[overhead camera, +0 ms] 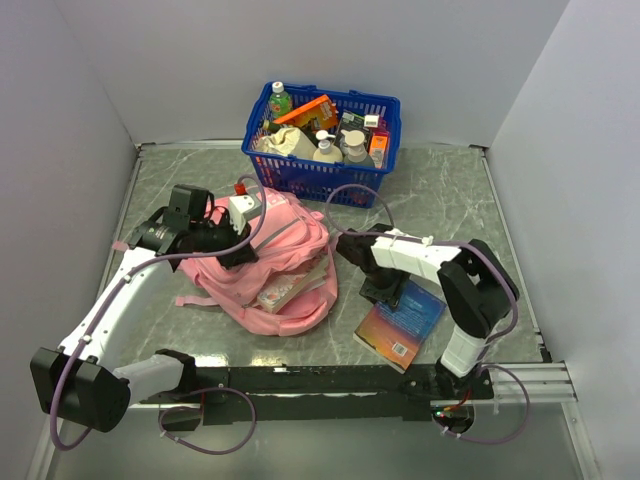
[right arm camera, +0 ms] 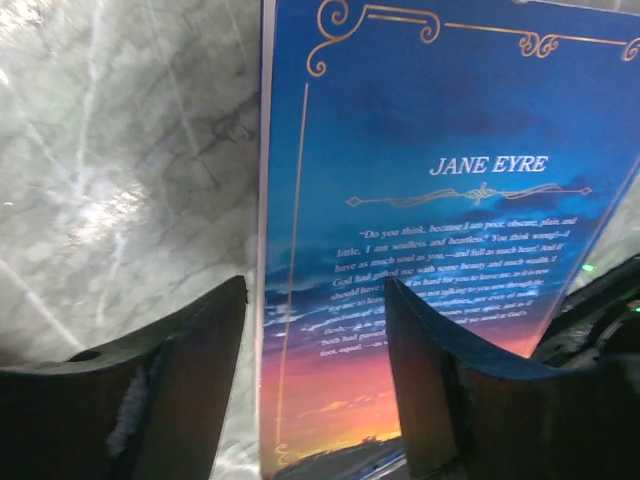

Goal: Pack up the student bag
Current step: Pick up the book from the center of the board, then place the book in the student bag.

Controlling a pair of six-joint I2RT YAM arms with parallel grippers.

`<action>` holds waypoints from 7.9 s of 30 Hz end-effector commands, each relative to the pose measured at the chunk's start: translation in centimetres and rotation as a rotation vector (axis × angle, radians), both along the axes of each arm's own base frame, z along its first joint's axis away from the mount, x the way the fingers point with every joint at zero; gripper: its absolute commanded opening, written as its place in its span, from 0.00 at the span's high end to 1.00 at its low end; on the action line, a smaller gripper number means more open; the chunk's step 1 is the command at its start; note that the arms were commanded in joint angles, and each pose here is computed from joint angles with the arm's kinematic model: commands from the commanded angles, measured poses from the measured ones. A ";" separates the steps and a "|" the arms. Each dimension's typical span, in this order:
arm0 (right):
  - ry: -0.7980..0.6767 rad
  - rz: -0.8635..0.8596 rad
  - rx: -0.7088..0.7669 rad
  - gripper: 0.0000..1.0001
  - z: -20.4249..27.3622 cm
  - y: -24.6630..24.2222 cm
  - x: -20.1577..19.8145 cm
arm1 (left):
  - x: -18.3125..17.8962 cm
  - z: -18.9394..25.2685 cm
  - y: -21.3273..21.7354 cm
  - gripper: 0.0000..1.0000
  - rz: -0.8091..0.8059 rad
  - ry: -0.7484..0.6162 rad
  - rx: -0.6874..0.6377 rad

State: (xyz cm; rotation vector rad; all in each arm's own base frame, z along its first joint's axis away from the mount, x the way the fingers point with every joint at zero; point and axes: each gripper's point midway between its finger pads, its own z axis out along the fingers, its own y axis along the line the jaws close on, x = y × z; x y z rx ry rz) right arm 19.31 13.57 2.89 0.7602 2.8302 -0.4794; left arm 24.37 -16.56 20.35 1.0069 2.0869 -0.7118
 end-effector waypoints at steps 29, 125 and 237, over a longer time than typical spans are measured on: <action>-0.559 0.379 0.503 1.00 17.8 4.8 -1.0 | 4.0 4.9 -0.2 0.99 0.028 -0.260 -0.042; -0.550 2.263 -0.220 1.00 7.4 15.7 -7.0 | 1.7 3.9 1.7 0.99 -0.089 -0.131 -0.006; -0.879 0.548 1.040 0.57 14.2 14.8 4.0 | 0.7 0.6 2.5 0.99 -0.105 -0.048 0.055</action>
